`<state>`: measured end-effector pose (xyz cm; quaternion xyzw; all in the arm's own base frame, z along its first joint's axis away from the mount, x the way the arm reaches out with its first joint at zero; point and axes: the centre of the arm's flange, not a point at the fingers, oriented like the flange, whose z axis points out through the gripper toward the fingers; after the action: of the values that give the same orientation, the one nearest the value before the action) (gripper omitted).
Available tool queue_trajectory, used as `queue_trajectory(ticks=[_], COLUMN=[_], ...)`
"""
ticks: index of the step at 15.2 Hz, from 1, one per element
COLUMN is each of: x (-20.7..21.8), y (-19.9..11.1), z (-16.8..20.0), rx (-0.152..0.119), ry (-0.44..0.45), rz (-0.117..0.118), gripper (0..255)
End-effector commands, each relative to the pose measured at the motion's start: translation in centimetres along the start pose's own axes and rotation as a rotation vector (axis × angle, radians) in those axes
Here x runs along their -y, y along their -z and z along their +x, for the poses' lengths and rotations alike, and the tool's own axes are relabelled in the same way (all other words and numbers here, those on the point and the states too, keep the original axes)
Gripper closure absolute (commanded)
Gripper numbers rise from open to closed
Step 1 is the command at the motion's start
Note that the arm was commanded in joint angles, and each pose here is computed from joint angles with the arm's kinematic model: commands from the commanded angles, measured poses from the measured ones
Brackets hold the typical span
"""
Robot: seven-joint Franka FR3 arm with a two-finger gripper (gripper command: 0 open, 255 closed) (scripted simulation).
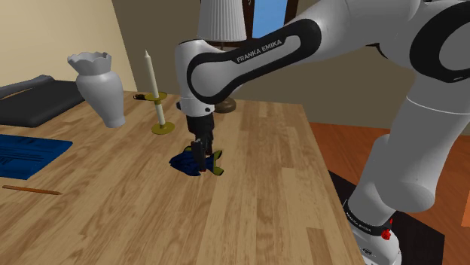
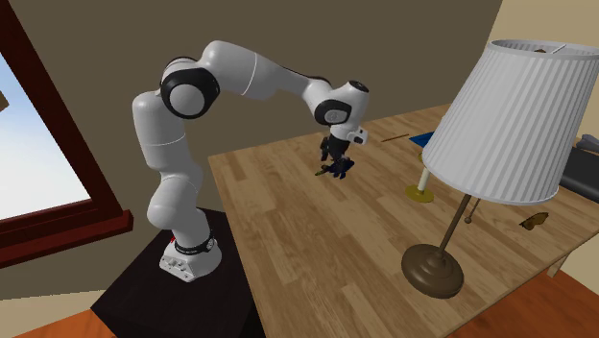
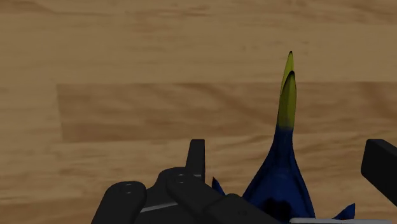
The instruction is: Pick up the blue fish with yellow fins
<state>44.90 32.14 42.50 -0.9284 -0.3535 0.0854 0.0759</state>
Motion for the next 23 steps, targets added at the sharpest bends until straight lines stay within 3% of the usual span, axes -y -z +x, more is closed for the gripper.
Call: queue_trajectory(ticks=[1, 2, 11, 23], x=[0.0, 0.0, 0.0, 1.3], y=[-0.2, -0.2, -0.2, 6.0], z=[0.0, 0.0, 0.0, -0.7], rx=[-0.001, -0.001, -0.001, -0.001], ry=[0.000, 0.000, 0.000, 0.000], rz=[0.000, 0.000, 0.000, 0.000], gripper=[0, 255, 255, 255])
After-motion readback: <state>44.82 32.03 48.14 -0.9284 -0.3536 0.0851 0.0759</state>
